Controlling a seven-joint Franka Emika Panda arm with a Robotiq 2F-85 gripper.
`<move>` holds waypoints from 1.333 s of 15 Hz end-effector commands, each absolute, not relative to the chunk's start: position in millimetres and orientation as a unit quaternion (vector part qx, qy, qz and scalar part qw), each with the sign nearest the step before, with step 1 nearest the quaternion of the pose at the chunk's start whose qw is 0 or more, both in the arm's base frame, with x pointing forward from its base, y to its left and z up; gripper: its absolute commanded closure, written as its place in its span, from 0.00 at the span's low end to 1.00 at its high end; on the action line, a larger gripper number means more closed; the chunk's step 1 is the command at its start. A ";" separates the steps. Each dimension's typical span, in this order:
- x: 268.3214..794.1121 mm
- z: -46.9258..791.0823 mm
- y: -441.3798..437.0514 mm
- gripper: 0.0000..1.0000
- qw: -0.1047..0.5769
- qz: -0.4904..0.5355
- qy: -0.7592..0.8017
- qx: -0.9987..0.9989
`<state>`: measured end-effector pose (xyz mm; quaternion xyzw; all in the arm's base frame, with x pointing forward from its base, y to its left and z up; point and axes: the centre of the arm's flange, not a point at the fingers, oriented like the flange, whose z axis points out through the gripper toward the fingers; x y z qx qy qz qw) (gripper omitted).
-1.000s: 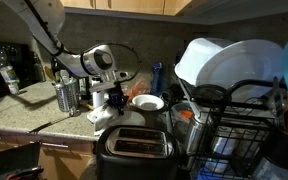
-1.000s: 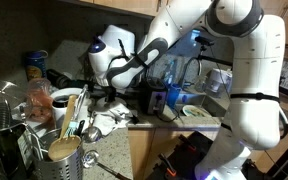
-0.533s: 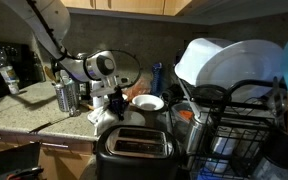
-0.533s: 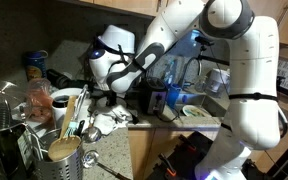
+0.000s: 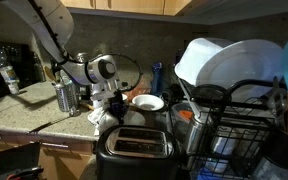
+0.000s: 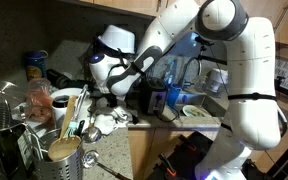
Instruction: Wipe the white bowl with the white towel and then put the bowl in the bigger white bowl
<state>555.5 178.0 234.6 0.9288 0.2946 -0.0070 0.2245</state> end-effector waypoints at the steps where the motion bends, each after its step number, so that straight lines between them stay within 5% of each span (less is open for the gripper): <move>1: 565.3 228.8 177.1 0.96 0.255 0.003 0.282 0.925; 5: 570.2 223.0 181.2 0.96 0.267 0.025 0.293 0.918; 11: 570.7 209.4 198.4 0.96 0.192 0.029 0.308 0.931; 20: 578.2 213.4 208.5 0.97 0.244 -0.006 0.295 0.924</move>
